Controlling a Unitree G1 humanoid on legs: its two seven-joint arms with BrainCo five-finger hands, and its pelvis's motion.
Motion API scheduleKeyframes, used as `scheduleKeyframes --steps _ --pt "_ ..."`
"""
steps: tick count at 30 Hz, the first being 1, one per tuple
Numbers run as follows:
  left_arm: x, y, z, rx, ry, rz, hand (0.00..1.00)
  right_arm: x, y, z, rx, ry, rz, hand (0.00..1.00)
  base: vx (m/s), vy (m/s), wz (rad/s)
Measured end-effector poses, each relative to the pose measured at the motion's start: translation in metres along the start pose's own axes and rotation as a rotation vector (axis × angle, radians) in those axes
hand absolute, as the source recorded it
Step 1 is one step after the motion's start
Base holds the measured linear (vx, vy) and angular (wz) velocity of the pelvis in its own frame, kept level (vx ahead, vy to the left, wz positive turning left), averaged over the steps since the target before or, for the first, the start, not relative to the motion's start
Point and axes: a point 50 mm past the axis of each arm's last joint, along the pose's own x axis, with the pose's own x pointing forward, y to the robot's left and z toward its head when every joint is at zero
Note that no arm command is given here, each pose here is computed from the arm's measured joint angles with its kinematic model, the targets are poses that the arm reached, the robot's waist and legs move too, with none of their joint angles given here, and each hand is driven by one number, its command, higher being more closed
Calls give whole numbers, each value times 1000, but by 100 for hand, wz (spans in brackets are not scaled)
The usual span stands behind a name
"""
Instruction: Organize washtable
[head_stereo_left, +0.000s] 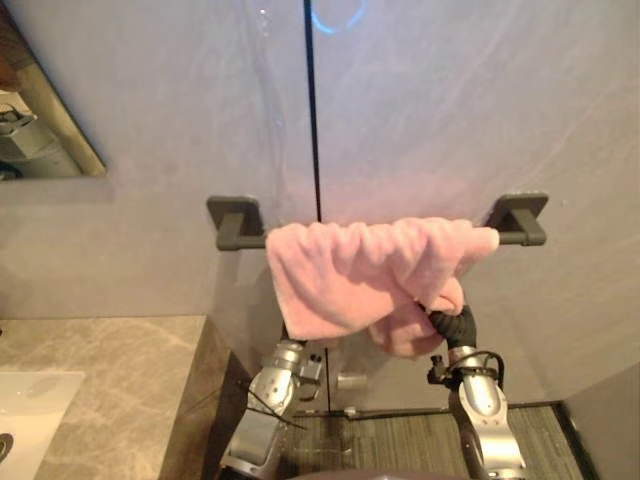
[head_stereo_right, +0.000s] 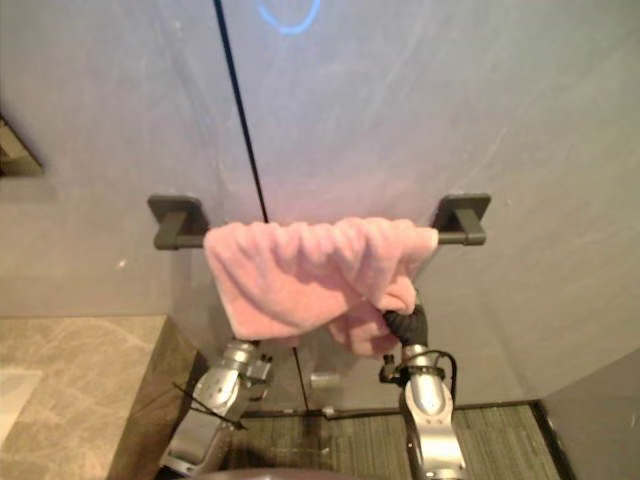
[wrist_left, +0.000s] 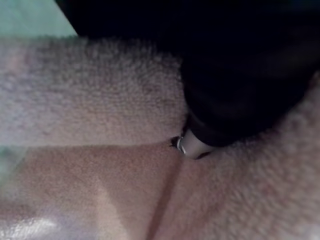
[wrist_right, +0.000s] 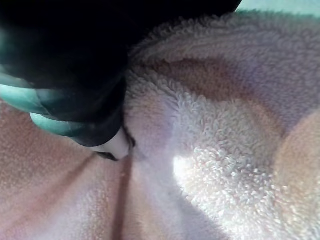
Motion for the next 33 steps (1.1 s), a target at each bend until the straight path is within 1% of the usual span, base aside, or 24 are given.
scheduleKeyframes --steps 8,14,15,16,17,23,28,33 --pt "-5 3 -24 2 112 4 100 0 -2 -16 -4 72 -8 100 0 0 0" --pt "-12 7 -45 -36 215 29 100 5 0 -25 -2 101 -1 100 0 0 0" --pt "-13 7 -47 -37 223 30 100 5 1 -26 -1 104 0 0 0 0 0" --pt "-14 8 -50 -36 237 33 100 7 2 -27 1 109 2 0 -31 -23 1" --pt "-15 9 -53 -34 250 38 0 7 2 -29 0 115 2 0 0 0 0" --pt "-21 23 -62 -16 295 84 0 4 -2 -37 2 155 -44 0 0 0 0" --pt "-22 26 -62 -10 299 112 0 0 -7 -44 20 186 -98 0 -4 -12 4" --pt "-27 34 -64 -51 308 168 0 -14 -16 -55 26 249 -146 0 0 0 0"
